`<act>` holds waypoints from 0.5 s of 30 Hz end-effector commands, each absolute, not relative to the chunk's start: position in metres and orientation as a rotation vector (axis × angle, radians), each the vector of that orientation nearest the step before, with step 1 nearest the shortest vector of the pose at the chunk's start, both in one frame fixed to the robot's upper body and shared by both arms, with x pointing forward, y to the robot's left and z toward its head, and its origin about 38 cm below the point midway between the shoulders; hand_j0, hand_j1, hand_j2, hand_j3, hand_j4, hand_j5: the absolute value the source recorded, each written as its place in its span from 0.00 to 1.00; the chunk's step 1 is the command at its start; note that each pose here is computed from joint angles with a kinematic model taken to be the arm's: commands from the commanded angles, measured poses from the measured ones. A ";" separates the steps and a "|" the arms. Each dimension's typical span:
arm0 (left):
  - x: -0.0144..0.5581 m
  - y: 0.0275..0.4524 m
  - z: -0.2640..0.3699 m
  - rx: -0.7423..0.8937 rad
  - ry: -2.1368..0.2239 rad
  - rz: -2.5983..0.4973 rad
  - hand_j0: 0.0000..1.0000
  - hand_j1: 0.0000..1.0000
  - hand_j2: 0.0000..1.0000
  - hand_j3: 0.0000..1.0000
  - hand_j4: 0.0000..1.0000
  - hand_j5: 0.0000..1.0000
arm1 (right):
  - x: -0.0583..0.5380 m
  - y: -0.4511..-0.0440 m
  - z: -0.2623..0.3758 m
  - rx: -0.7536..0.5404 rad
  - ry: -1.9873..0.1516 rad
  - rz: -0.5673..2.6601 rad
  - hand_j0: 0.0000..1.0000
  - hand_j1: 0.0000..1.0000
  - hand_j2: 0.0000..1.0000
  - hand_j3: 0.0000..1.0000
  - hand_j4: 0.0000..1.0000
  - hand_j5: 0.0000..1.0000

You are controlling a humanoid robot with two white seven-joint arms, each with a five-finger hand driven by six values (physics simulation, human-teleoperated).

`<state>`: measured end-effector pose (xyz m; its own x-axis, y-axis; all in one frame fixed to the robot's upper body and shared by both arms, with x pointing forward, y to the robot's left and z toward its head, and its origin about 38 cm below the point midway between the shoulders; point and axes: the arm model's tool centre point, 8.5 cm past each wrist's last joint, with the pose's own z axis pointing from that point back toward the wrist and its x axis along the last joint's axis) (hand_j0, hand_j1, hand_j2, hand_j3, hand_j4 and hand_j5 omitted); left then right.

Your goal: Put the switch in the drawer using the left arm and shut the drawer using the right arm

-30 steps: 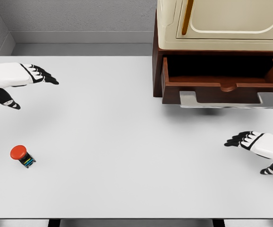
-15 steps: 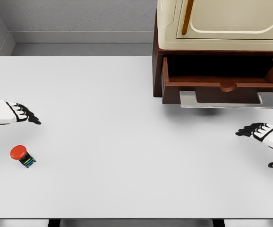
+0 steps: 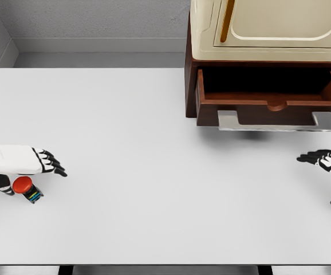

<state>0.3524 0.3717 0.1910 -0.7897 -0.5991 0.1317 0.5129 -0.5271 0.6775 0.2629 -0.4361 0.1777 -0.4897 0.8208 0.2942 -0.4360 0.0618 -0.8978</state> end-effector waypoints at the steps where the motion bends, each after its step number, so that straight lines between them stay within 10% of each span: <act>1: 0.352 0.368 0.190 0.149 -0.972 -2.296 1.00 1.00 1.00 1.00 1.00 1.00 | 0.263 -0.437 0.181 -0.434 -1.364 1.607 0.76 0.76 0.76 0.76 0.76 0.76; 11: 0.343 0.373 0.190 0.138 -0.939 -2.313 0.98 0.98 0.98 0.98 0.98 0.98 | 0.262 -0.456 0.206 -0.530 -1.414 1.537 0.57 0.57 0.57 0.57 0.57 0.57; 15: 0.343 0.370 0.190 0.136 -0.947 -2.315 0.59 0.59 0.59 0.59 0.59 0.59 | 0.262 -0.455 0.206 -0.528 -1.418 1.537 0.54 0.54 0.54 0.54 0.54 0.54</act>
<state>0.3432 0.3711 0.1896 -0.8000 -0.5854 0.1317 0.5112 -0.5500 0.6605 0.2631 -0.4538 0.2051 -0.4635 0.8441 0.2697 -0.3454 0.1082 -0.9322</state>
